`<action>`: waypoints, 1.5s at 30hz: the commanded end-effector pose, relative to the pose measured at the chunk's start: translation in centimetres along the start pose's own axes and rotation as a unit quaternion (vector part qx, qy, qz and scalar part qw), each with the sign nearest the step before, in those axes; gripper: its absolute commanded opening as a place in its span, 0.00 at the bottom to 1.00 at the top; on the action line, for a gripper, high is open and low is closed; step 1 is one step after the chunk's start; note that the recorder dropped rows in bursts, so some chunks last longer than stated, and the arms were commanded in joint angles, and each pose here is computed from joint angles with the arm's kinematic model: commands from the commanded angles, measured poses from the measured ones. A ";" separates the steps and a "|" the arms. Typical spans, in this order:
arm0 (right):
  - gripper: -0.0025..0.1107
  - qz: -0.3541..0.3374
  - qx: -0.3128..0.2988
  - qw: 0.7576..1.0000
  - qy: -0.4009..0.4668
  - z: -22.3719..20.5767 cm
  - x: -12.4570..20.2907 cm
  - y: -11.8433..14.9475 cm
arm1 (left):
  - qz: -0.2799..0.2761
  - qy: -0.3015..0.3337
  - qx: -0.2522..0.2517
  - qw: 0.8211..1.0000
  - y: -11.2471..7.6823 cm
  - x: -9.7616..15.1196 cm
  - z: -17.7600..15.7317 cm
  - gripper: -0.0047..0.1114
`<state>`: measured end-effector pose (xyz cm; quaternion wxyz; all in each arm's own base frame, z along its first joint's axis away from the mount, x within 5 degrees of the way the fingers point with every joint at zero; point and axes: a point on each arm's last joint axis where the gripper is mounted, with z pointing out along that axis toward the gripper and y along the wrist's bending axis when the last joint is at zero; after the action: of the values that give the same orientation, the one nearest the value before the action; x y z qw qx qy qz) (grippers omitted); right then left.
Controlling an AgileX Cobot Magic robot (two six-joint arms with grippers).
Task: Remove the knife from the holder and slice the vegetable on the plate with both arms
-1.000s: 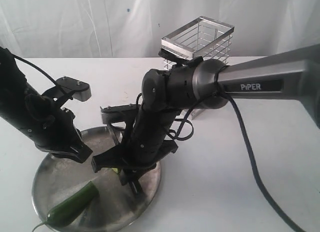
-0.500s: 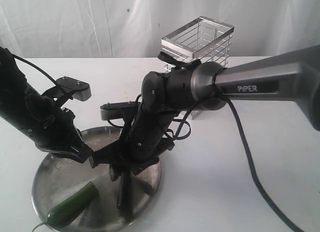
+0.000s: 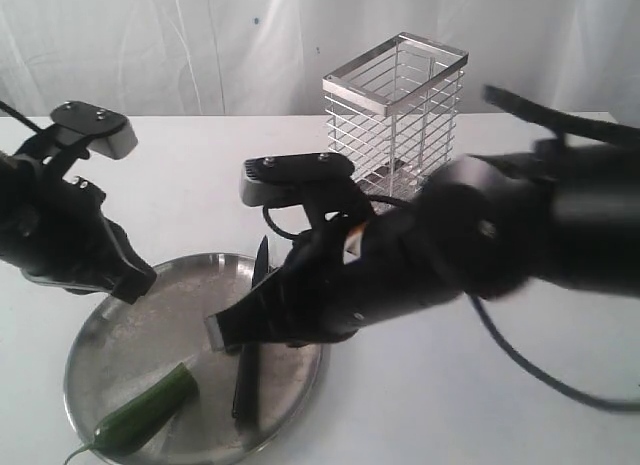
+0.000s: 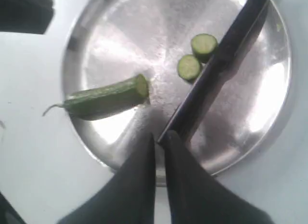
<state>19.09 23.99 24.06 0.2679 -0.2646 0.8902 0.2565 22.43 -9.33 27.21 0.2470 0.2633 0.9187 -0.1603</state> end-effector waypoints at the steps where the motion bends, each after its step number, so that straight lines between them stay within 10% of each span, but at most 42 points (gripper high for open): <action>1: 0.02 -0.030 -0.035 0.992 -0.119 -5.2 2.0 1.5 | -0.018 -0.045 -0.003 0.999 -1.4 1.5 -2.9 0.04; 21: 0.02 -0.059 -0.128 0.929 -0.341 -19.6 4.3 2.2 | -0.013 -0.108 -0.005 0.994 -3.1 2.8 -7.1 0.04; 28: 0.02 -0.170 -0.067 0.910 -0.372 -20.9 5.9 1.0 | -0.013 -0.108 -0.005 0.994 -3.1 2.8 -7.1 0.04; 45: 0.02 -0.055 0.152 0.904 -0.396 -14.7 18.9 -8.1 | -0.013 -0.108 -0.005 0.994 -3.1 2.8 -7.1 0.04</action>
<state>5.77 3.49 22.10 0.6306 -0.1645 0.7315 0.2005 16.33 -7.65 32.18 0.3505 0.2336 0.8893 -0.1783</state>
